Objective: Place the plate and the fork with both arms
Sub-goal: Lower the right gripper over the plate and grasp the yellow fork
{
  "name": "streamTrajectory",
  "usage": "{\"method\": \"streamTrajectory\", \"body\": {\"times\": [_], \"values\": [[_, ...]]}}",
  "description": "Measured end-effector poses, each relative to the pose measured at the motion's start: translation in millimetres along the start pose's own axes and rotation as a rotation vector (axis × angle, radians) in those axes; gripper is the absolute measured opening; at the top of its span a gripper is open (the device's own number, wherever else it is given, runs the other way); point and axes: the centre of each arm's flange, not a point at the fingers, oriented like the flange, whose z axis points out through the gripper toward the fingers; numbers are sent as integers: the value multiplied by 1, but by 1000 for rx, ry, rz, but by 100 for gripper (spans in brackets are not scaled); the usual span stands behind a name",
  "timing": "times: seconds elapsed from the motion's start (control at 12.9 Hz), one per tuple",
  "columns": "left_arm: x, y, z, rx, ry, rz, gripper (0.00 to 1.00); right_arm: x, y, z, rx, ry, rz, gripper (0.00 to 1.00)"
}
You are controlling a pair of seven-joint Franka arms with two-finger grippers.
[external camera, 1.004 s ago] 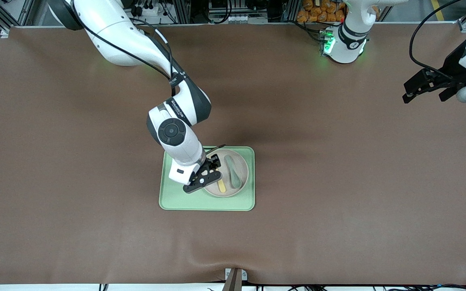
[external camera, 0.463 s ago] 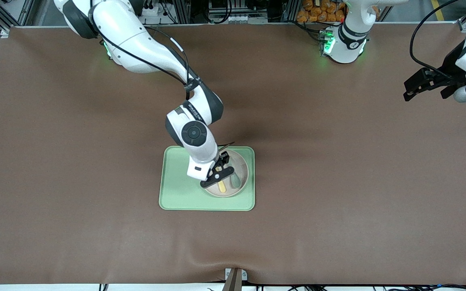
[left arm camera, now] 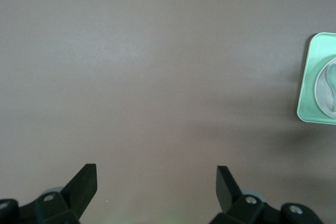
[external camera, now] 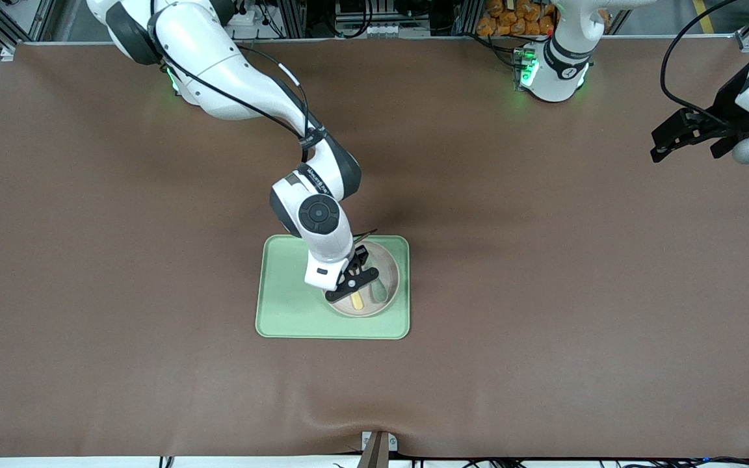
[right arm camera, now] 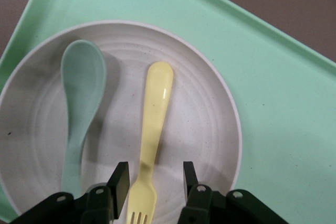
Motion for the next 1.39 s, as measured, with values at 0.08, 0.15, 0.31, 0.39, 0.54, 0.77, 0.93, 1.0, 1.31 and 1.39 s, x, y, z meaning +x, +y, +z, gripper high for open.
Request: {"method": "streamTrajectory", "body": {"times": [0.08,0.15,0.31,0.39,0.54,0.77,0.93,1.0,1.31,1.39], "values": [[0,0,0,0,0,-1,100,-1,0,3,-1,-4,-1,50],[0,-1,0,0,0,-1,100,-1,0,7,-1,-6,-1,50],[0,-1,0,0,0,-1,100,-1,-1,12,1,0,-2,47],[0,-1,0,0,0,-1,100,-1,-2,13,1,0,-3,46],[0,-1,0,0,0,-1,100,-2,-3,16,1,0,-5,43],[0,-1,0,0,-1,-1,100,-2,-3,16,1,-1,-5,40],[0,-1,0,0,-2,-2,100,-2,-3,18,0,-2,-5,40],[0,-1,0,1,-2,-2,100,-2,-3,19,0,-3,-6,40],[0,-1,0,1,-3,-2,100,-3,-6,23,1,-1,-9,37],[0,-1,0,1,-4,-3,100,-2,-6,22,2,2,-9,26]]}}
